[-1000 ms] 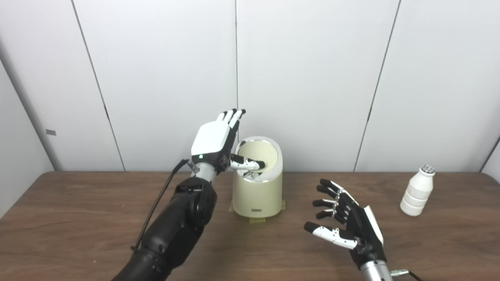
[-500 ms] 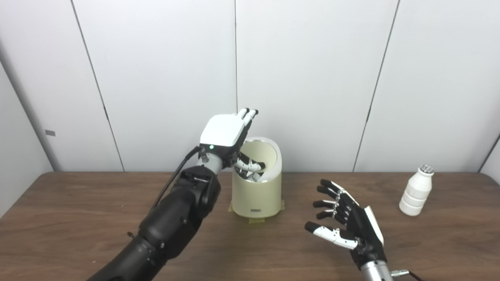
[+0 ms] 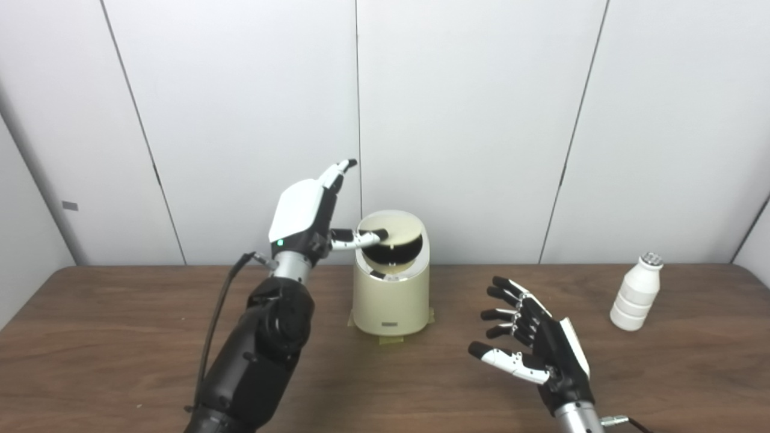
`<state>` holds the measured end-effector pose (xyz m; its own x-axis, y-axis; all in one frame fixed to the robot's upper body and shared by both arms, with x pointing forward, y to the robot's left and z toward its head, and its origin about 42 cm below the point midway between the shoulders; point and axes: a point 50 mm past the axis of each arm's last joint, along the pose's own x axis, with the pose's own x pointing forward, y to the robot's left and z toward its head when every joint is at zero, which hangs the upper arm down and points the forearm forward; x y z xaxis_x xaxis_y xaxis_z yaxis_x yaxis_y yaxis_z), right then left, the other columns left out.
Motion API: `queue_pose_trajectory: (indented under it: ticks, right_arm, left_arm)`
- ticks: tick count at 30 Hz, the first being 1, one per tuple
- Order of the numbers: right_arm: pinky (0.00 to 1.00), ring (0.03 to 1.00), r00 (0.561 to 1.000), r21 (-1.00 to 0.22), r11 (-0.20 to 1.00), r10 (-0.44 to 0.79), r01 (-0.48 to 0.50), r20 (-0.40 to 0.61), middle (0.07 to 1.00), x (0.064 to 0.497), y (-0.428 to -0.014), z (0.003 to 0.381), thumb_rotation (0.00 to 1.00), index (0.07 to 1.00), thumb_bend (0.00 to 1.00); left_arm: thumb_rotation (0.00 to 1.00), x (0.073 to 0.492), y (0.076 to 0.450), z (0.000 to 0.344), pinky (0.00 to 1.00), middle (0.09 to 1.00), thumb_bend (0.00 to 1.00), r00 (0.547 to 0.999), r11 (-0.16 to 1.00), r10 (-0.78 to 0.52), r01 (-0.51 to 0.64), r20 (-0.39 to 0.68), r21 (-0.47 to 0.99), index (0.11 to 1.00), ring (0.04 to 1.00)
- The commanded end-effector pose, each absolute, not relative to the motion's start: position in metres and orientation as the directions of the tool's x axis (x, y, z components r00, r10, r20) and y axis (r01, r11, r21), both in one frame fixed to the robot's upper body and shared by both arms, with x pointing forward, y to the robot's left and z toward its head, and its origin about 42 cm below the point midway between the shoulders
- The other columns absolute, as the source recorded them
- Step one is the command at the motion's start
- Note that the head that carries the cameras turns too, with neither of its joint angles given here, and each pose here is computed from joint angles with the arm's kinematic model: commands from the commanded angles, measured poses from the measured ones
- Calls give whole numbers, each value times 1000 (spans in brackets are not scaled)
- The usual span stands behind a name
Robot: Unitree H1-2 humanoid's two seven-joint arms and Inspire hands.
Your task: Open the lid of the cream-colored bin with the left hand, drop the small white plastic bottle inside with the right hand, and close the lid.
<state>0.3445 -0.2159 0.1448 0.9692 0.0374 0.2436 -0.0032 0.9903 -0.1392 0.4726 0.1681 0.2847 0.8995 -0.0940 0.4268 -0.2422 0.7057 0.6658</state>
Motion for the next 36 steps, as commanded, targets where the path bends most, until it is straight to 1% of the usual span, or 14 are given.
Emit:
queue_pose_trajectory:
  ticks: [1,3,4,7,9,10,13,16,19,24,26,30,32,36]
  right_arm:
    - [523,668,945,-145,989,50,-3,324,805,351,-214,166,261,823,825]
    - [523,669,945,-146,989,52,-4,323,806,351,-214,166,266,825,826]
    - [524,669,945,-146,989,53,-5,323,806,351,-214,166,267,826,822]
    - [522,672,945,-139,990,50,-5,323,809,350,-214,167,263,823,815]
    - [519,677,946,-137,991,42,3,322,819,350,-215,167,275,821,819]
    - [519,680,947,-136,991,37,7,320,824,351,-216,166,287,818,827]
    - [514,674,949,-129,992,29,13,315,825,351,-219,166,298,816,834]
    - [503,661,949,-131,991,25,17,315,819,351,-221,165,290,818,836]
    - [506,662,949,-136,991,27,17,315,814,351,-223,165,285,820,834]
    - [504,657,949,-137,990,28,16,314,817,349,-225,165,278,818,830]
    - [505,654,949,-149,989,28,20,313,813,348,-225,165,281,819,828]
    - [521,651,947,-142,990,26,21,321,797,347,-226,162,272,816,836]
    - [505,644,942,-139,990,19,30,334,790,349,-226,162,265,814,827]
    - [507,656,927,-184,981,12,62,375,790,360,-237,173,263,806,809]
  left_arm:
    - [227,467,171,318,684,859,755,833,784,-73,-293,549,548,886,825]
    - [227,457,181,313,673,848,741,831,830,-49,-274,554,486,870,819]
    - [215,451,186,308,646,838,715,835,851,-35,-263,549,454,851,809]
    - [266,427,204,286,600,807,680,874,908,11,-212,486,361,821,773]
    - [258,412,212,274,583,790,669,895,943,28,-172,446,286,809,740]
    - [258,404,217,266,585,785,665,903,952,40,-165,427,260,805,727]
    - [272,385,226,248,653,774,652,914,961,67,-166,399,220,800,735]
    - [279,365,237,227,576,776,649,925,974,87,-158,370,165,809,705]
    - [299,356,242,217,580,791,656,933,977,82,-145,350,158,826,714]
    - [345,351,247,195,569,797,720,951,978,70,-125,301,168,840,716]
    - [343,351,247,188,559,796,730,956,981,65,-114,287,157,843,712]
    - [326,352,248,175,538,792,722,960,987,44,-84,275,136,844,686]
    - [332,352,250,172,535,787,727,962,987,32,-73,271,142,843,687]
    - [323,351,257,167,555,785,703,964,985,28,-71,266,155,843,696]
